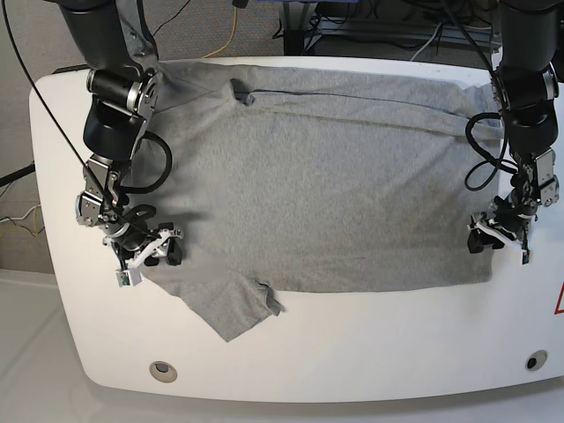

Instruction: Fold the T-shirt properly

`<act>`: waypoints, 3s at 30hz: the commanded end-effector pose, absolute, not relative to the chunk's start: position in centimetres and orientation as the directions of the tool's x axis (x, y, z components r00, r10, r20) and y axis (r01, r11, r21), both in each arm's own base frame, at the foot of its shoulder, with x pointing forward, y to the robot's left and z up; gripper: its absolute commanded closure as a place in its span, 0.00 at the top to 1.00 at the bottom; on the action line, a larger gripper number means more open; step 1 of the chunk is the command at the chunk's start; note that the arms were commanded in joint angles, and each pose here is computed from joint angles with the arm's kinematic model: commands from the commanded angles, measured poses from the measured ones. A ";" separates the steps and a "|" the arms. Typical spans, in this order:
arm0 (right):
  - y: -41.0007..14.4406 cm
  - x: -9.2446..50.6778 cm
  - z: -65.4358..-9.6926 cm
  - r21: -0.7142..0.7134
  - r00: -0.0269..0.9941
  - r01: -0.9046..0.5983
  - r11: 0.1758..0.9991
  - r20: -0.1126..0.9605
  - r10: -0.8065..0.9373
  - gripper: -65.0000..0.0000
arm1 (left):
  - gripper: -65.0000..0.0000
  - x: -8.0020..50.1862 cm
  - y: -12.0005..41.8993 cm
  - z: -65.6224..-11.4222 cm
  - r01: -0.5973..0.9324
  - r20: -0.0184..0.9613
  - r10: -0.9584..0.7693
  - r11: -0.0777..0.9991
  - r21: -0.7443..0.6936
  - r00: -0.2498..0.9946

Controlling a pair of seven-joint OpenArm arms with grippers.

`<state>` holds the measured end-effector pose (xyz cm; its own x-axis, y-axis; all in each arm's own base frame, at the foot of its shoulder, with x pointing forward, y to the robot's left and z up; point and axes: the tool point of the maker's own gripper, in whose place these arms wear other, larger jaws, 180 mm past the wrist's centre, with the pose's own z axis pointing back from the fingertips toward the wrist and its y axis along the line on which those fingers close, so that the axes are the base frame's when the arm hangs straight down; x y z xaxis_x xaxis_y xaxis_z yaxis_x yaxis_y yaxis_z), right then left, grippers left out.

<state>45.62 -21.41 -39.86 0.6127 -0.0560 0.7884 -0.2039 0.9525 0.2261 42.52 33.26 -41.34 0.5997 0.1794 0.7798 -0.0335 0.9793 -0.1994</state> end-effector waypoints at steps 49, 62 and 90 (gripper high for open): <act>-23.1 49.0 -35.1 0.212 0.461 -0.198 0.957 0.882 -0.100 0.54 | 0.46 44.2 34.5 -38.1 -0.029 0.826 0.149 0.987 -0.158 0.544; -23.2 48.6 -36.7 0.245 0.504 -0.177 0.953 0.855 -0.126 0.54 | 0.45 44.0 34.1 -38.5 -0.025 0.817 0.149 0.986 -0.162 0.558; -22.4 47.5 -38.4 0.258 0.535 -0.184 0.949 0.836 -0.123 0.55 | 0.45 43.4 33.9 -39.3 -0.024 0.801 0.144 0.987 -0.160 0.582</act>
